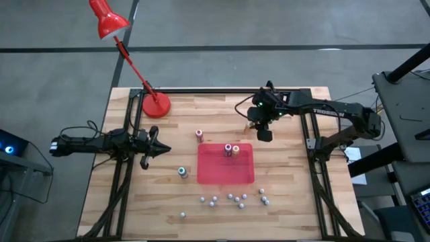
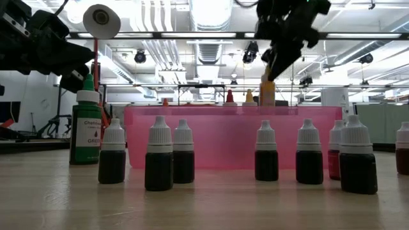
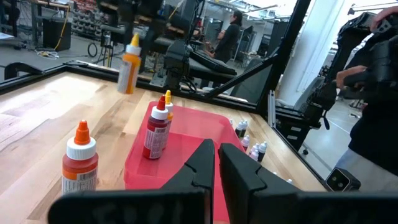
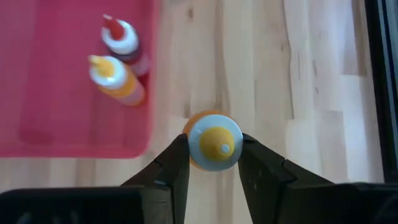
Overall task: Pick & Place food coloring
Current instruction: Put the large yellow food coloring bottle into the container
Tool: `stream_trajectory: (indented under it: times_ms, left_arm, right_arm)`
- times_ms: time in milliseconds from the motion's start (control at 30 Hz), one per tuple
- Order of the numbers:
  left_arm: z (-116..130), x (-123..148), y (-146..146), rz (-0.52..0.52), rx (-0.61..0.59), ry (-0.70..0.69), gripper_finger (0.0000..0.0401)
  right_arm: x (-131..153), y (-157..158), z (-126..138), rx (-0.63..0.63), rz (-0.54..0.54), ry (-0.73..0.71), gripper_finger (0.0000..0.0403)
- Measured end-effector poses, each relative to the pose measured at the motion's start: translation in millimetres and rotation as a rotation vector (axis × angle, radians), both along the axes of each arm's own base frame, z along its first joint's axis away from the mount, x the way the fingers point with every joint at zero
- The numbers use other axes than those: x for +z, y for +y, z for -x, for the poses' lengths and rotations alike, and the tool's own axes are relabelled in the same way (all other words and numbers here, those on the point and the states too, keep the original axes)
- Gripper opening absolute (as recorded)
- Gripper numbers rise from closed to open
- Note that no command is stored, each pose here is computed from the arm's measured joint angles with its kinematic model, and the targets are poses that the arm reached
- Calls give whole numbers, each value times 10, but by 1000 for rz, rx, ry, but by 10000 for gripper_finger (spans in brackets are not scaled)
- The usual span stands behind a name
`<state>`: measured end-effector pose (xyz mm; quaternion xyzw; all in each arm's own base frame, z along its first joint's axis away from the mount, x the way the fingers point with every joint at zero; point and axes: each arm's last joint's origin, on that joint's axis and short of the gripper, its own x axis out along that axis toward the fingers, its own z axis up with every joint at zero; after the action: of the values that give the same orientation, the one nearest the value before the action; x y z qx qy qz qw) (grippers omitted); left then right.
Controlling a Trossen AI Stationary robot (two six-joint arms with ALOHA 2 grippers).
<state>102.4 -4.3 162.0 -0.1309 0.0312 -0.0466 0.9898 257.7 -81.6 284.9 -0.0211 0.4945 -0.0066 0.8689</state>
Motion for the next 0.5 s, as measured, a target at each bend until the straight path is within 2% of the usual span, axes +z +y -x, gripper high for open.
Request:
stream_trajectory:
  times_ms: [267,500]
  left_arm:
    - [0,-1,0,0,0,0,0]
    - [0,-1,0,0,0,0,0]
  right_arm:
    - [174,372,69,55,-33,-69,105]
    - [153,641,21,111,-70,-57,105]
